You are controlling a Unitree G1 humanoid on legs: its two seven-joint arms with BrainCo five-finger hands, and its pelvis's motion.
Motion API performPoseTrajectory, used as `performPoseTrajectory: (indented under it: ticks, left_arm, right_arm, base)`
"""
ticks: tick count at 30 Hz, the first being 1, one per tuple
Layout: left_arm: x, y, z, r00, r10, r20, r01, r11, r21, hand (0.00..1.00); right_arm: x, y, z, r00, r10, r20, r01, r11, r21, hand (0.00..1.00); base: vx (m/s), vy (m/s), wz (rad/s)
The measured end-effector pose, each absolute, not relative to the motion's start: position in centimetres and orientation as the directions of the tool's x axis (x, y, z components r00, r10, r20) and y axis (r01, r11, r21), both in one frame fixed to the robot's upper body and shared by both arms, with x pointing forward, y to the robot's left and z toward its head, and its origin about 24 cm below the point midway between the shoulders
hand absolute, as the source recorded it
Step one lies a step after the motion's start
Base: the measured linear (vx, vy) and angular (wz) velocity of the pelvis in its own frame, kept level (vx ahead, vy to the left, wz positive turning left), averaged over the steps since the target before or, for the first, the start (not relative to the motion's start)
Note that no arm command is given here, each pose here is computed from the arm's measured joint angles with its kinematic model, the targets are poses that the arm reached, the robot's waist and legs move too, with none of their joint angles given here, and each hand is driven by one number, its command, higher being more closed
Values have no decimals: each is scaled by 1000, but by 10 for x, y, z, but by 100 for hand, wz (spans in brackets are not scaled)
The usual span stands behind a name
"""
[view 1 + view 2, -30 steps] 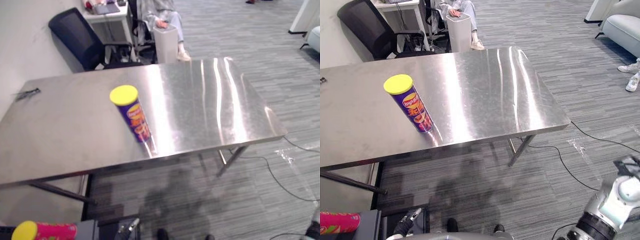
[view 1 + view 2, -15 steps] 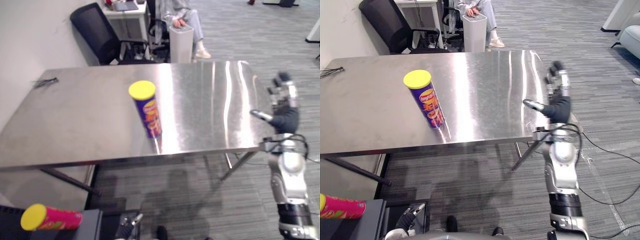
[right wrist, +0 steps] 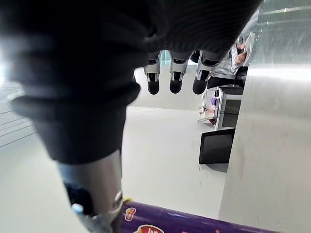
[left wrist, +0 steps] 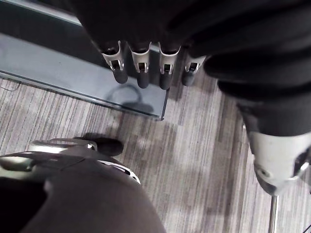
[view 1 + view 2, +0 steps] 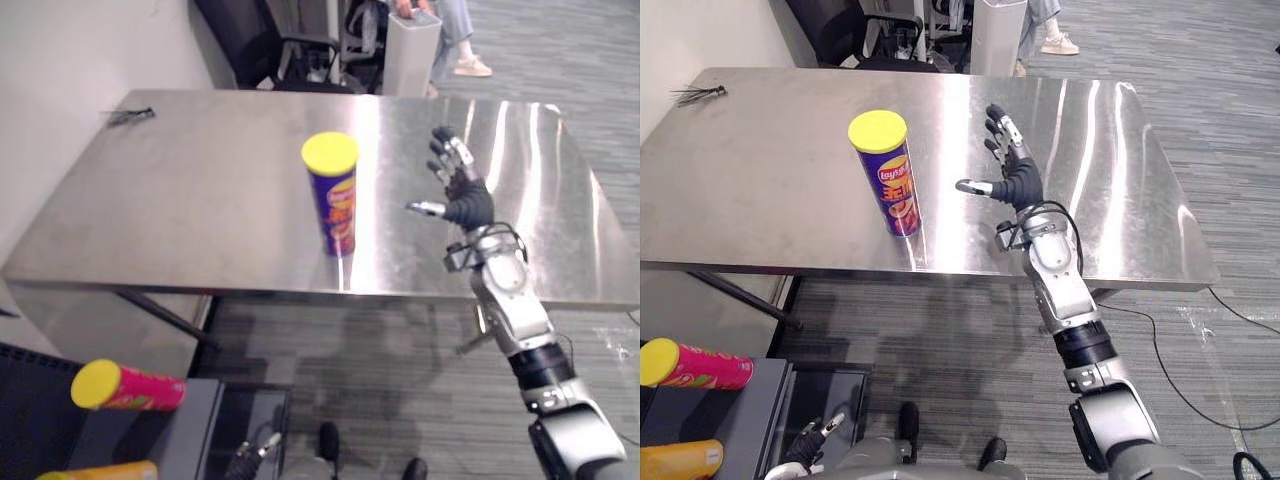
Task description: Put the gum and the chips on the shelf.
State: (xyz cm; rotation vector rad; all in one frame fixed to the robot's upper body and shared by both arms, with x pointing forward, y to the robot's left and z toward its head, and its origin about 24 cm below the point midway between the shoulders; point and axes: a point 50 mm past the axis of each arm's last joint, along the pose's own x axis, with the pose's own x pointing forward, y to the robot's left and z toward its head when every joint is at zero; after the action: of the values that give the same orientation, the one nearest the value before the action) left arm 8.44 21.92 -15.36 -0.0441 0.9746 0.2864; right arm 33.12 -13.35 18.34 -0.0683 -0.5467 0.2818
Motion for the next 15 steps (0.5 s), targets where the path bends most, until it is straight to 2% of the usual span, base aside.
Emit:
performPoseTrajectory:
  ticks: [15]
  left_arm:
    - [92,222,-150,545,246,-801,-273,956,108,0]
  right_arm:
    - [347,-88,190,792,420,444,-374,908,-191,0]
  base:
    - [13,4,6]
